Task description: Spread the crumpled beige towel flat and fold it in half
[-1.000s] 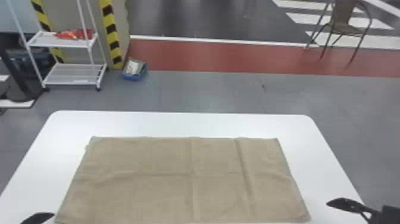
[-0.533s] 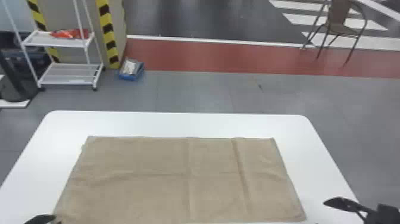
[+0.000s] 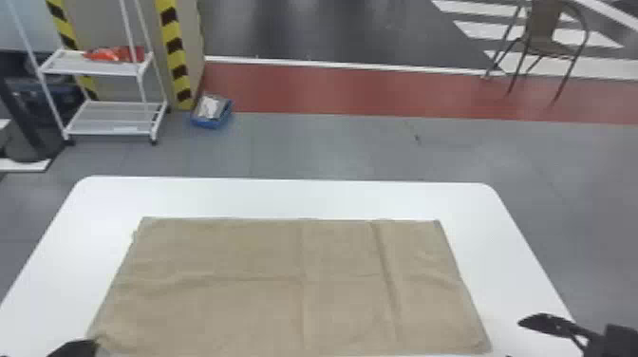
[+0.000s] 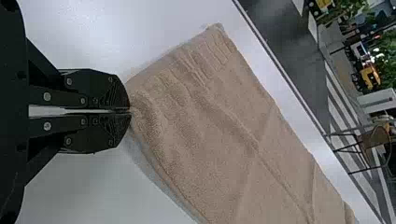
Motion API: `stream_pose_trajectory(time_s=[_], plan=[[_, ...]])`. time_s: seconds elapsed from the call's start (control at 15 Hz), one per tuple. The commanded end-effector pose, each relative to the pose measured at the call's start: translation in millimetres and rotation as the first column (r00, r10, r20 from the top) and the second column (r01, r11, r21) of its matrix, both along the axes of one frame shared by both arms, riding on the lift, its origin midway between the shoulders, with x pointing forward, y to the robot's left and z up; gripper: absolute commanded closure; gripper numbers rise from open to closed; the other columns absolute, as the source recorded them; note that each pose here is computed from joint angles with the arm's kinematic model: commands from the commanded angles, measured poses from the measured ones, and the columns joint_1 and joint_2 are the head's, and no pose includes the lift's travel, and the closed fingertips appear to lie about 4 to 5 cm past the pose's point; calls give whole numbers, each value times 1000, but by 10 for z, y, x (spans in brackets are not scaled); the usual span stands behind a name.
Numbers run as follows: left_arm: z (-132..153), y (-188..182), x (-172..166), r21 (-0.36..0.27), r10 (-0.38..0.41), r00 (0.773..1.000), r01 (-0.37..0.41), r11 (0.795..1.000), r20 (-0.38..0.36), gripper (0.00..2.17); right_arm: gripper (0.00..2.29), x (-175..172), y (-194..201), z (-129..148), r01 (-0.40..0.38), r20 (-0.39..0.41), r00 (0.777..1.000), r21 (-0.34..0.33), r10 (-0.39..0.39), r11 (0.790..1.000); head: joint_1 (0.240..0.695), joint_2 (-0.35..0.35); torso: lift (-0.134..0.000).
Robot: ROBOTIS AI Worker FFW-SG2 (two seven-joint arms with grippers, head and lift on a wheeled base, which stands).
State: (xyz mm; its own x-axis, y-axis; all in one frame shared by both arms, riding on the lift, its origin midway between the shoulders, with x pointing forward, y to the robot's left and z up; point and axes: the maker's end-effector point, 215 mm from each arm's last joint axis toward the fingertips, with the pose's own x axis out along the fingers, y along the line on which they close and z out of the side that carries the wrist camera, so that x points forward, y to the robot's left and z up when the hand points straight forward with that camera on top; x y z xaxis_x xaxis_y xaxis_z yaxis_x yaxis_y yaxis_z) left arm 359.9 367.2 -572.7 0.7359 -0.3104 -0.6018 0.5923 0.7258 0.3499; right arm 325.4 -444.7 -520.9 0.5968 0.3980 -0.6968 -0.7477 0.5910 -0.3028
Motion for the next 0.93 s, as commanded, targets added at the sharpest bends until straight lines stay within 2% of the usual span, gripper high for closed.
stream_pose_trajectory(time_s=[0.0,0.27,0.4,0.53,0.87], plan=[[73,-50,29,-7,-8,1000,8,1000,13,1092,407,-68,-58,-97,2,-35,999,-17,-2,1000,695,-130,0],[70,-47,29,-4,-8,1000,8,1000,11,1096,404,-54,-94,-204,5,-60,998,-20,-6,1000,695,-155,0],[73,-58,30,-6,-9,1000,9,1000,11,1096,404,90,-151,-237,56,-43,997,-3,-56,998,695,-159,0],[78,-65,31,-8,-11,1000,12,1000,11,1096,407,214,-166,-351,89,-66,994,22,-87,996,695,-162,0],[78,-46,30,-4,-13,1000,13,1000,10,1096,475,339,8,-519,81,-107,991,51,-75,995,695,-152,0]])
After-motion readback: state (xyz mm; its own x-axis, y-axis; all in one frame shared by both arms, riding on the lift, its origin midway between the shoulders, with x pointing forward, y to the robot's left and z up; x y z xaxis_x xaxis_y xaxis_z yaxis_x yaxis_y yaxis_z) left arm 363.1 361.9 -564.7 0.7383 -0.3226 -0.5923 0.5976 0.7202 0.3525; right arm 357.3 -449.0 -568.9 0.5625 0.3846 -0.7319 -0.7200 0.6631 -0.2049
